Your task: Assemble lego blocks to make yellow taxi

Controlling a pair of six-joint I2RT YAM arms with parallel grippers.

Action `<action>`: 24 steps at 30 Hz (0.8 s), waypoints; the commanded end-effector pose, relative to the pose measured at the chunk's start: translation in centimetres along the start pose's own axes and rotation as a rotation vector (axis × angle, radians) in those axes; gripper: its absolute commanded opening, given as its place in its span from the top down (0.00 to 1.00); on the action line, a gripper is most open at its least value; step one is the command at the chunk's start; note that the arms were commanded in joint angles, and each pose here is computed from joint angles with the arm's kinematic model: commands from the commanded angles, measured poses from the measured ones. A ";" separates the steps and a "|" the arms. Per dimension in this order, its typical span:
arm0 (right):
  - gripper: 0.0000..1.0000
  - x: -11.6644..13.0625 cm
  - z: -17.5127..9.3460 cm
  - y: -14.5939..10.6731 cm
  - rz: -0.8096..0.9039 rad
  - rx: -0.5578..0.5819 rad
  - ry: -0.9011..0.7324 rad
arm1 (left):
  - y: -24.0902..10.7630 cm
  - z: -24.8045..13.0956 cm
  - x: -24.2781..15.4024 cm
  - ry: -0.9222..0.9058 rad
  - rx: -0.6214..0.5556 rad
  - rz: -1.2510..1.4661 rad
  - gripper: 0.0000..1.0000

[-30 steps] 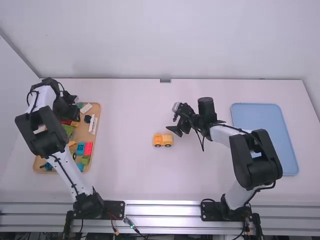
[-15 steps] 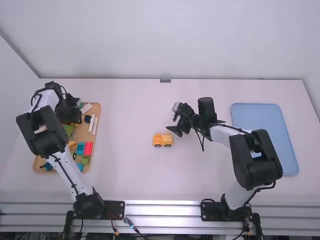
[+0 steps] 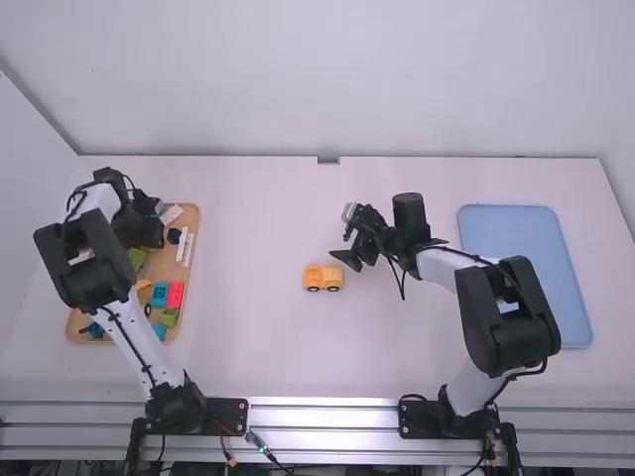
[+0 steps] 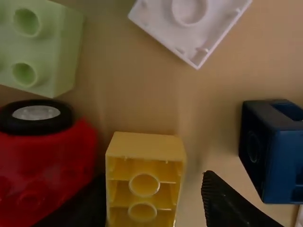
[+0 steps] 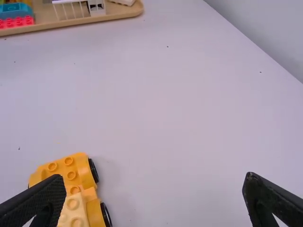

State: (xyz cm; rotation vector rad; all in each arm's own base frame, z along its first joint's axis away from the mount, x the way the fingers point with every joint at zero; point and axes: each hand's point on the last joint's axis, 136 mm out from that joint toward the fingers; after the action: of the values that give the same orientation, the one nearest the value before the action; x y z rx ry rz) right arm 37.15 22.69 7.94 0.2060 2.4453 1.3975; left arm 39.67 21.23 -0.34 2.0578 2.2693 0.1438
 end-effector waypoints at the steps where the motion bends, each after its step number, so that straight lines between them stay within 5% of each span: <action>1: 0.01 -0.8 -0.4 1.2 -0.020 -0.020 -0.019 | -0.8 0.9 -0.3 -0.007 0.024 0.001 0.49; 16: 0.01 -0.8 -0.4 1.3 -0.020 -0.022 -0.017 | -0.7 1.1 -0.2 0.000 0.018 0.001 0.70; 24: 0.01 -0.8 -0.4 1.4 -0.025 -0.030 -0.017 | -0.7 0.2 -0.3 -0.009 0.030 -0.010 0.90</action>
State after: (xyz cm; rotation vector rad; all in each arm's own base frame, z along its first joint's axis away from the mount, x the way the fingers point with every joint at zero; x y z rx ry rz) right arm 37.19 22.72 8.02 0.2004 2.4411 1.3991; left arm 39.04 21.03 -0.71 2.0624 2.2857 0.1163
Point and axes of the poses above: each hand's point on the last joint's axis, 136 mm out from that joint toward the fingers, its own z axis out along the fingers, its own x axis along the line the jaws close on, y = z × x, and after that the axes turned 8 degrees about -z, right-handed
